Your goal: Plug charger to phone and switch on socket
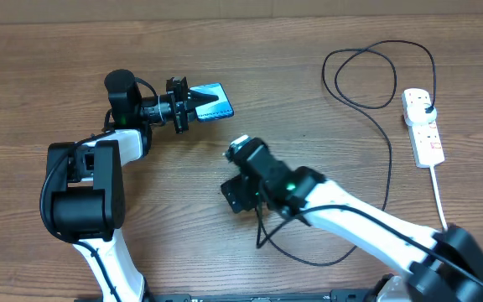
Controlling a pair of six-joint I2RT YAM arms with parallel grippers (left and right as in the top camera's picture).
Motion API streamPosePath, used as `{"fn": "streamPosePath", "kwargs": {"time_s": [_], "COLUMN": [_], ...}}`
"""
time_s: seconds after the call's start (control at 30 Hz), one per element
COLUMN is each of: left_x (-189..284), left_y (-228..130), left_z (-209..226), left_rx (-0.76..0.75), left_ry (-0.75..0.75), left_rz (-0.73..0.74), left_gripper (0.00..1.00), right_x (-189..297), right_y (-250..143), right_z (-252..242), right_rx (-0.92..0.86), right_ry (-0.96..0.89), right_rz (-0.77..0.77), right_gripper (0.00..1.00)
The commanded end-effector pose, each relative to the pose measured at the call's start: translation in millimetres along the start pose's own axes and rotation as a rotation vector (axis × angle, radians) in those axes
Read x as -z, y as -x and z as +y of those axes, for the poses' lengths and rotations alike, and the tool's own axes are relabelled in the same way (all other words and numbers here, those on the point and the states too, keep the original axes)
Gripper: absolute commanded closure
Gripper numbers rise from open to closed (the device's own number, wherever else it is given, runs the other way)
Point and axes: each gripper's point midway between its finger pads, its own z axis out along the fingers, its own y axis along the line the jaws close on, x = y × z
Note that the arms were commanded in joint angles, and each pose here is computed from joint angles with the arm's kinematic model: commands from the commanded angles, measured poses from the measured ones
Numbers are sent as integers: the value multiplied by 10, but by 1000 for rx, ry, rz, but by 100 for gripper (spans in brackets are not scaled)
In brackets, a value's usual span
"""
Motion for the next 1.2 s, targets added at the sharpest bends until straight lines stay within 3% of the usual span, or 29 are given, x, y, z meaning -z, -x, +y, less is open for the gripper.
{"fn": "streamPosePath", "kwargs": {"time_s": [0.0,0.5,0.8,1.0,1.17], "left_x": [-13,-13,-13,-13,-13], "left_y": [6,-14,-14,-14,-20], "left_z": [-73,-67,-67,-68,-65], "left_rx": [-65,-68,-68,-68,-68], "left_ry": [-4,0,0,0,2], "left_rz": [1,12,12,12,15], "left_gripper": [96,95,96,95,96], "right_x": [-191,-771,-817,-827,-838], "right_y": [-82,-132,-117,-150,-298], "right_z": [-265,-327,-535,-444,-365], "right_rx": [40,31,-55,-55,-52], "right_ry": [-150,-170,-128,-77,-39], "right_rz": [20,24,40,56,118], "right_gripper": [16,34,51,54,62]}}
